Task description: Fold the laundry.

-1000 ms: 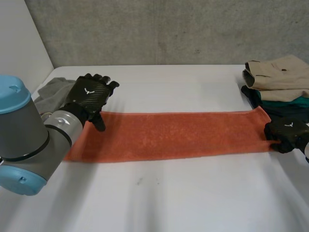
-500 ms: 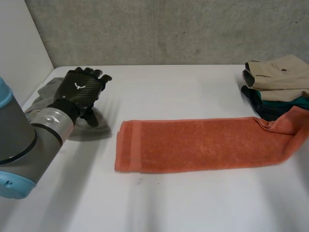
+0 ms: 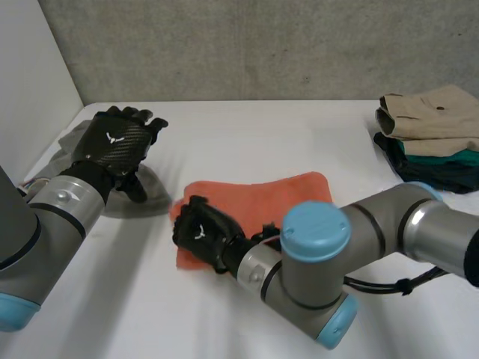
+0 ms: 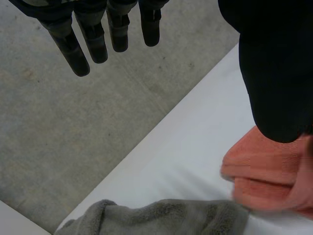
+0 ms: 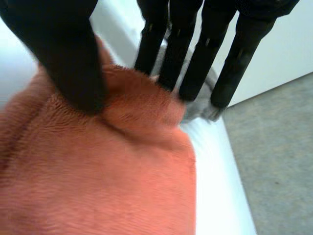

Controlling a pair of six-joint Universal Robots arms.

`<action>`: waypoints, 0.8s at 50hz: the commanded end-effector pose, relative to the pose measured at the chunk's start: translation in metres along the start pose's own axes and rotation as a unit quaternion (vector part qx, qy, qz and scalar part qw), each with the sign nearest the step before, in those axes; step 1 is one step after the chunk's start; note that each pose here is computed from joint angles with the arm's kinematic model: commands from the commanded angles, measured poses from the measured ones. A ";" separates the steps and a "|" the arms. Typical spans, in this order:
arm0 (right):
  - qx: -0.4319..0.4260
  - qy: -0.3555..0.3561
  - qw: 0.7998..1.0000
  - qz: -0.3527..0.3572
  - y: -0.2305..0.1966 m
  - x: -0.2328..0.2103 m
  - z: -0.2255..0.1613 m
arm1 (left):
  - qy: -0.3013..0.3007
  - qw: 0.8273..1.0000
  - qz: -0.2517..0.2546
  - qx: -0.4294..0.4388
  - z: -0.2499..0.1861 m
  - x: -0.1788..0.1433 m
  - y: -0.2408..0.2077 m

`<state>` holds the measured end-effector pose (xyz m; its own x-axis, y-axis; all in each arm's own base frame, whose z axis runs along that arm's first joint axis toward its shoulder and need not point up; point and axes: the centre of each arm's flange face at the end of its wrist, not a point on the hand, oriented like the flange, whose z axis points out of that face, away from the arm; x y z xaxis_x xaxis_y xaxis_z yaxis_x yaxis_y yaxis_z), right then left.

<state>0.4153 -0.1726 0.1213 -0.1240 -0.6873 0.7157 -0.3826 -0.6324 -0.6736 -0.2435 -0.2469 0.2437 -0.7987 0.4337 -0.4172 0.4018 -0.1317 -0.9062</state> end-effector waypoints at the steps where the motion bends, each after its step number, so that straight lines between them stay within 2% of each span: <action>1: -0.067 0.060 0.995 0.054 0.003 0.026 -0.017 | 0.000 1.000 0.001 0.008 0.001 0.000 -0.003; 6: -0.124 0.137 0.969 0.162 0.025 0.079 -0.058 | -0.002 1.000 0.003 0.022 0.003 0.000 -0.008; 7: -0.141 0.155 0.958 0.194 0.035 0.092 -0.074 | -0.003 1.000 0.003 0.027 0.003 0.001 -0.010; 11: -0.187 0.175 0.934 0.250 0.067 0.098 -0.101 | -0.002 0.999 0.004 0.037 0.003 0.003 -0.013; 16: -0.249 0.180 0.914 0.265 0.101 0.093 -0.124 | 0.004 0.999 0.005 0.043 0.003 0.008 -0.015; 21: -0.312 0.165 0.906 0.235 0.131 0.090 -0.139 | 0.010 0.999 0.004 0.041 0.003 0.012 -0.013; 25: -0.325 0.156 0.912 0.195 0.135 0.094 -0.138 | 0.011 0.999 0.004 0.041 0.002 0.013 -0.013; 29: -0.287 0.209 0.920 0.166 0.124 0.122 -0.127 | 0.009 0.999 0.005 0.044 0.001 0.012 -0.015; 33: -0.191 0.229 0.944 0.143 0.069 0.140 -0.101 | 0.008 0.999 0.006 0.046 0.000 0.012 -0.017; 34: -0.157 0.223 0.952 0.139 0.048 0.139 -0.090 | 0.004 0.999 0.005 0.046 -0.001 0.010 -0.018; 37: -0.115 0.197 0.964 0.137 0.020 0.126 -0.071 | 0.003 0.999 0.005 0.049 -0.003 0.009 -0.021; 40: -0.070 0.128 0.981 0.127 -0.005 0.087 -0.042 | 0.001 0.999 0.005 0.052 -0.006 0.008 -0.022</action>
<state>0.3034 -0.2636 0.1982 -0.5880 -0.5672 0.5766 -0.5329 -0.2646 -0.8037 -0.2585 -0.2384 0.2567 -0.7900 0.4409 -0.4261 0.3652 -0.2197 -0.9046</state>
